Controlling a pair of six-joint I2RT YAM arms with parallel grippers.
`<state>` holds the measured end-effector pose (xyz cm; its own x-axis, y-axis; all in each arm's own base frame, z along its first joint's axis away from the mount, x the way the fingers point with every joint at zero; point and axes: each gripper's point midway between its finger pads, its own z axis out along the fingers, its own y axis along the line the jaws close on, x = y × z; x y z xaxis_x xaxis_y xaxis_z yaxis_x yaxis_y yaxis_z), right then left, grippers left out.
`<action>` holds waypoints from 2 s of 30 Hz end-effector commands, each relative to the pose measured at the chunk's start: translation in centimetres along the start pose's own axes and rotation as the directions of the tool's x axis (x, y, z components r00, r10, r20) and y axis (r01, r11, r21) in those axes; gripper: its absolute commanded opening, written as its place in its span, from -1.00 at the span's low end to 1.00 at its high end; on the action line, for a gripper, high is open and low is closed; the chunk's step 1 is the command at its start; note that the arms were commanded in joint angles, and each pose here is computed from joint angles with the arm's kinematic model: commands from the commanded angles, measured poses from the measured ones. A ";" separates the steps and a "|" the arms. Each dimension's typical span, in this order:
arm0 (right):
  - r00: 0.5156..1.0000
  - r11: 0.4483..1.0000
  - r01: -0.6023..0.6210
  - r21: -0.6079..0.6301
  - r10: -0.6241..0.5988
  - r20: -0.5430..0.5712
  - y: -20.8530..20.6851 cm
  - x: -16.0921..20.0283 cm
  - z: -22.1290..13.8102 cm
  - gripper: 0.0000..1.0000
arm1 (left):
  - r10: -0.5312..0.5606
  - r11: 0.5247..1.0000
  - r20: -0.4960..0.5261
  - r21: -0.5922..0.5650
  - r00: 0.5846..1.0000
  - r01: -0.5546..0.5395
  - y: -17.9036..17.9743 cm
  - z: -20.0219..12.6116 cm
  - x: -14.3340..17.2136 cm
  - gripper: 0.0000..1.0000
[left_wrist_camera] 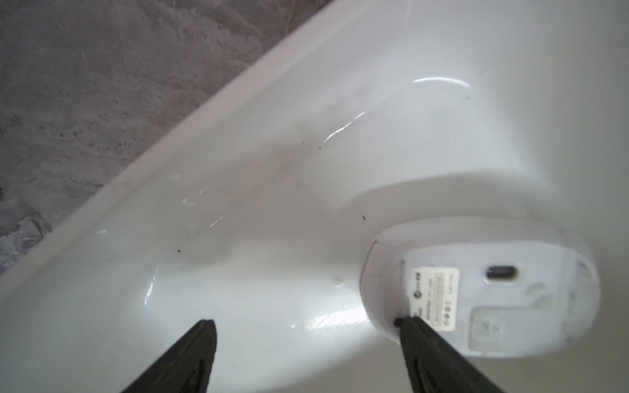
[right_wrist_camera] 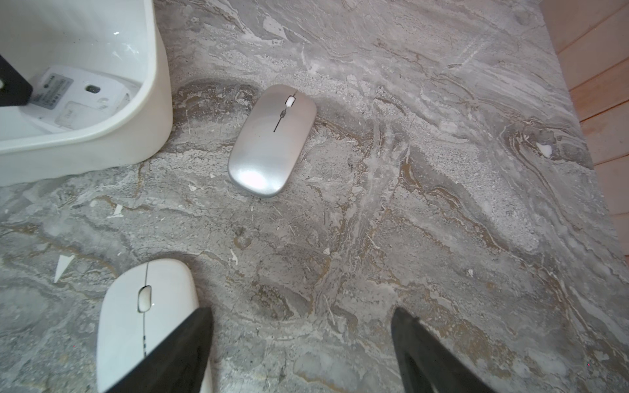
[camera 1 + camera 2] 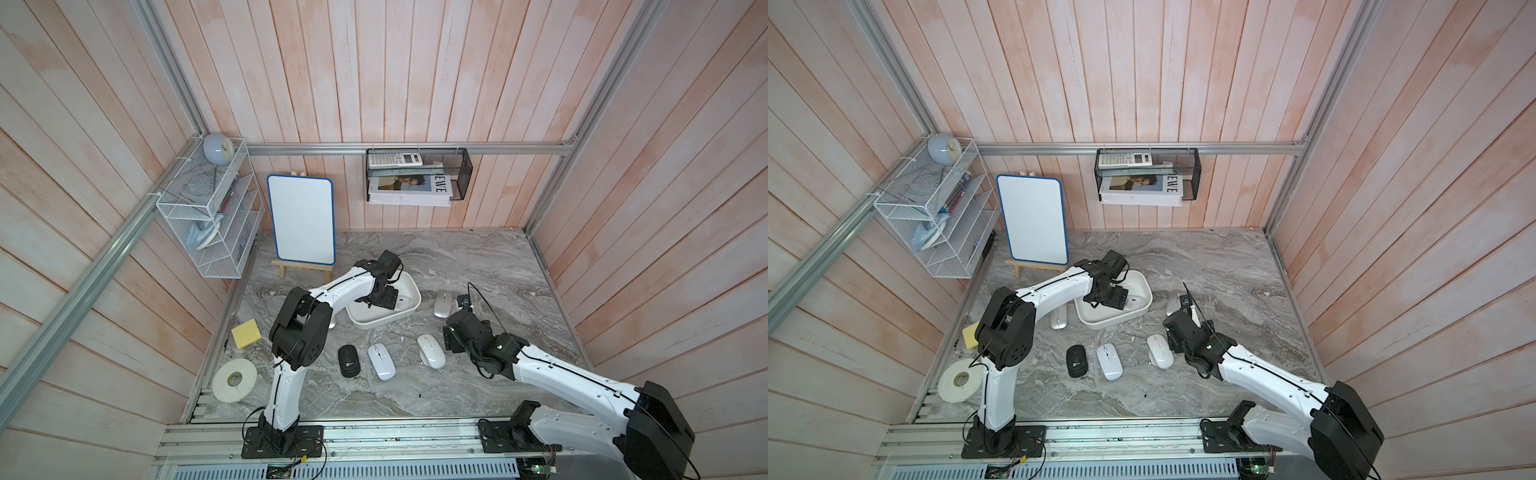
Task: Take out the mouse from the storage box
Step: Pick up the mouse from the storage box.
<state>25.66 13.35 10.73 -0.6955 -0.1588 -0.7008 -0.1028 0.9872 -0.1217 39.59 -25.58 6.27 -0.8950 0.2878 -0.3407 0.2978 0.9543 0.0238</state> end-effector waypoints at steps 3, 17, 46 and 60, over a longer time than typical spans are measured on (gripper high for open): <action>1.000 1.000 0.007 0.003 -0.007 -0.001 0.0 -0.3 0.1 0.73 | 0.129 0.987 0.077 0.082 0.989 -0.135 -3.1 -2.4 -1.7 0.81; 1.000 1.000 0.012 0.004 -0.012 -0.008 0.2 -0.2 0.2 0.73 | 0.255 0.961 -0.012 0.111 0.967 -0.252 -4.6 -0.2 -1.3 0.70; 1.000 1.000 0.015 0.009 -0.015 -0.016 0.2 -0.2 0.4 0.72 | 0.145 0.977 -0.091 0.169 0.985 -0.128 -3.2 4.3 -0.1 0.34; 1.000 1.000 0.016 0.008 -0.016 -0.018 0.2 -0.1 0.4 0.72 | 0.076 0.957 -0.037 0.283 0.996 -0.062 -4.2 3.5 -0.8 0.37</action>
<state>25.62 13.38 9.98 -0.7105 -0.1728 -0.6821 -0.1076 0.9847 -0.1374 41.28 -30.45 4.18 -0.8635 0.3774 -0.3346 0.4515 0.8741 -0.1791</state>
